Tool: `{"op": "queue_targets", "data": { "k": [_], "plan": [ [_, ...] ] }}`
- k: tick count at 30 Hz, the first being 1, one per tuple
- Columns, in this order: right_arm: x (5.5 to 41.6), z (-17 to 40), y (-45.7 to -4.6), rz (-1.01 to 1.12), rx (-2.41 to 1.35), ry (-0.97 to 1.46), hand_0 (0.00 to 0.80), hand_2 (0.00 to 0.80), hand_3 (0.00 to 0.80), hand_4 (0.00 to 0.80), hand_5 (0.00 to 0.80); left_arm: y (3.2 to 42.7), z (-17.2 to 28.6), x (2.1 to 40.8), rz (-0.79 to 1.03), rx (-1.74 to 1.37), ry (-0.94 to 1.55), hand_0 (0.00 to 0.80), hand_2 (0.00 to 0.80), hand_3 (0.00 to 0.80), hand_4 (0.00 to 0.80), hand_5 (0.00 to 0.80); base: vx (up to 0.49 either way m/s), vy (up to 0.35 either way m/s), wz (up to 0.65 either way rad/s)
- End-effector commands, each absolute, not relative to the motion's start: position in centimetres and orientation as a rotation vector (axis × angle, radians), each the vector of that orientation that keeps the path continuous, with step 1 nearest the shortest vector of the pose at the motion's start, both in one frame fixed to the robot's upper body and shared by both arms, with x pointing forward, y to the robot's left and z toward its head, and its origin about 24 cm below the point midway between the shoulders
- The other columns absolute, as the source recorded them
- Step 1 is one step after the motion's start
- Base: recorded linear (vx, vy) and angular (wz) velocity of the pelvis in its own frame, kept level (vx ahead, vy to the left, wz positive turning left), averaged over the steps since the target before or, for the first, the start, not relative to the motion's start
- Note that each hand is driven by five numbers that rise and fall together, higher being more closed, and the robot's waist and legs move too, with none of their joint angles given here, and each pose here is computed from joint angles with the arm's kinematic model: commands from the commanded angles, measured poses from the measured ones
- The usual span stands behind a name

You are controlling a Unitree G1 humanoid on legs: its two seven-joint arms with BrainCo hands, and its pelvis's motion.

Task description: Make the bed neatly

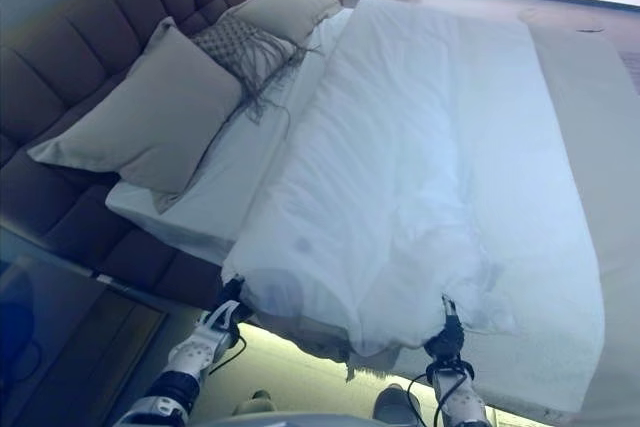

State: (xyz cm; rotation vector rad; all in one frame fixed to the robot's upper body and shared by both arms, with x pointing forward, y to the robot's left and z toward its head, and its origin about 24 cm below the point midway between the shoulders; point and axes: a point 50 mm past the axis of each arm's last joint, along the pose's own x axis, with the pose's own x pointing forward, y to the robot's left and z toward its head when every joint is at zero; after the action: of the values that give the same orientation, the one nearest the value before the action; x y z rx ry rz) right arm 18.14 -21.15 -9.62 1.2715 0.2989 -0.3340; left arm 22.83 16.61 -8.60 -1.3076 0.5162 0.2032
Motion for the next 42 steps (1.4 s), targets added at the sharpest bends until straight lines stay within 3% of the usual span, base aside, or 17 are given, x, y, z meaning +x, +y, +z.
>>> {"op": "queue_targets", "data": {
  "k": [1, 11, 19, 24, 33, 42],
  "plan": [
    [21.3, -6.9, -21.2, -0.233, 1.282, 0.16, 0.8, 0.8, 0.8, 0.8, 0.8, 17.7, -6.2, 24.2, 0.095, -1.34, 0.351, 0.8, 0.8, 0.8, 0.8, 0.8, -0.009, 0.006, -0.08],
    [20.9, -7.5, -21.2, -0.251, 1.242, 0.227, 0.8, 0.8, 0.8, 0.8, 0.8, 17.5, -7.9, 22.1, 0.127, -1.339, 0.434, 0.8, 0.8, 0.8, 0.8, 0.8, 0.144, 0.278, -0.1],
    [20.0, -7.9, -22.6, -0.345, 1.177, 0.23, 0.8, 0.8, 0.8, 0.8, 0.8, 14.9, -7.1, 23.8, 0.057, -1.331, 0.516, 0.8, 0.8, 0.8, 0.8, 0.8, 0.137, 0.486, 0.04],
    [18.6, -9.3, -21.7, -0.34, 1.161, 0.334, 0.8, 0.8, 0.8, 0.8, 0.8, 17.5, -7.5, 22.9, 0.079, -1.208, 0.502, 0.8, 0.8, 0.8, 0.8, 0.8, 0.082, 0.156, -0.27],
    [22.3, -8.9, -24.3, -0.365, 1.078, 0.331, 0.8, 0.8, 0.8, 0.8, 0.8, 16.3, -2.4, 30.5, -0.049, -1.122, 0.308, 0.8, 0.8, 0.8, 0.8, 0.8, -0.345, 0.004, 0.04],
    [25.9, -6.3, -26.3, -0.372, 1.135, 0.2, 0.8, 0.8, 0.8, 0.8, 0.8, 13.9, -0.1, 33.0, -0.142, -1.107, 0.213, 0.8, 0.8, 0.8, 0.8, 0.8, -0.112, 0.207, 0.09]
  ]
}}
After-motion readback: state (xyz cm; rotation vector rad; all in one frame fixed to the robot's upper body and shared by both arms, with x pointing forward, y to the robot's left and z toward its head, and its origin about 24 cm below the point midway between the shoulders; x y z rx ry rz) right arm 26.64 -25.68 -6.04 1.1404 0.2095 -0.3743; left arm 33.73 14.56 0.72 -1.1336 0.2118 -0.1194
